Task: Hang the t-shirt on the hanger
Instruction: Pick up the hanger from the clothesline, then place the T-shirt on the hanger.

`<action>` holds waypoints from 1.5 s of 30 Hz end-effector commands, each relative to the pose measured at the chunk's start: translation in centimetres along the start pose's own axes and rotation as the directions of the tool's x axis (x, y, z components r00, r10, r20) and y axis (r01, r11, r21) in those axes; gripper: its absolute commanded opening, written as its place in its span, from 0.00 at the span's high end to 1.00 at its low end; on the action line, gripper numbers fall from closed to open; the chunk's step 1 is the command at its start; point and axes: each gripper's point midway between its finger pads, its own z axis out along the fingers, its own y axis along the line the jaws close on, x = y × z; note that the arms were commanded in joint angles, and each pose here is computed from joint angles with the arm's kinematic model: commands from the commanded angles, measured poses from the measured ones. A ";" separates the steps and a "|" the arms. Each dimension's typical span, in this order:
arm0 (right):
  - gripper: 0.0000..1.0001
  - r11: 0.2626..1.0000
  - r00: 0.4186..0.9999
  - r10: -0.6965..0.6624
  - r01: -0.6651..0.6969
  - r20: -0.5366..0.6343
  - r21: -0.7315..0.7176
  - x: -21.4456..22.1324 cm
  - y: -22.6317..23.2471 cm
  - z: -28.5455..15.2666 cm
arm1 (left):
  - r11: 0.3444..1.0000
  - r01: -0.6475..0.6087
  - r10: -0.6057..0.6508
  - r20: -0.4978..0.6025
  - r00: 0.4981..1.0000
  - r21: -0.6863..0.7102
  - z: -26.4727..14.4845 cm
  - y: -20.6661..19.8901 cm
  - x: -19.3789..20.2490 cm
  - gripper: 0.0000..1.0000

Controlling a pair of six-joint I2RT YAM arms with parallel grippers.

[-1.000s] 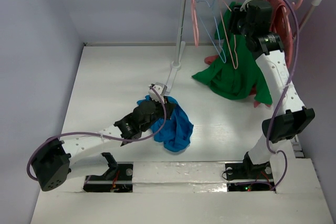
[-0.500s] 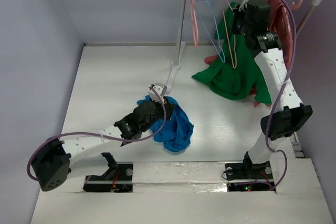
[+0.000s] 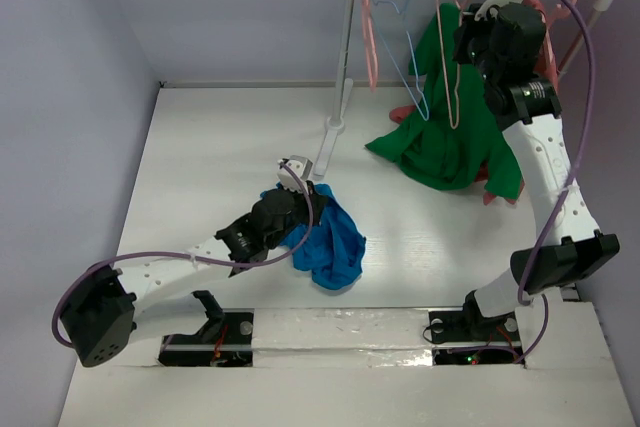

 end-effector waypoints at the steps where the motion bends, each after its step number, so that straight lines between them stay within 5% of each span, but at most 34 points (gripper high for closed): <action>1: 1.00 1.000 0.999 0.018 -0.017 0.042 -0.013 -0.2 0.0 -0.2 | 1.000 0.020 -0.021 0.104 0.994 0.009 -0.4 -0.7 -4.1 1.00; 9: 1.00 0.997 0.998 0.070 -0.070 0.002 -0.019 2.9 -0.1 -2.1 | 0.999 0.032 -0.030 0.123 0.992 -0.011 -0.5 -0.1 -5.1 1.00; 17: 1.00 0.978 0.976 0.207 -0.206 -0.070 0.013 9.1 -1.2 -8.8 | 0.999 0.040 -0.038 0.127 0.991 -0.019 -0.2 0.3 -5.3 1.00; 21: 1.00 0.954 0.927 0.284 -0.299 -0.247 -0.025 18.5 0.0 -12.6 | 0.998 0.062 -0.060 0.136 0.989 -0.005 0.4 0.4 -5.6 1.00; 28: 1.00 0.827 0.811 0.333 -0.497 -0.481 -0.263 25.8 6.3 -20.1 | 0.997 0.065 -0.059 0.145 0.988 -0.032 2.2 1.1 -7.0 1.00; 34: 1.00 0.689 0.773 0.328 -0.589 -0.543 -0.423 25.3 10.1 -25.2 | 0.992 0.075 -0.059 0.150 0.987 -0.103 3.9 3.5 -7.9 1.00; 45: 1.00 0.613 0.795 0.265 -0.575 -0.545 -0.541 23.5 11.1 -28.6 | 0.986 0.059 -0.043 0.104 0.994 -0.156 5.8 4.7 -7.5 1.00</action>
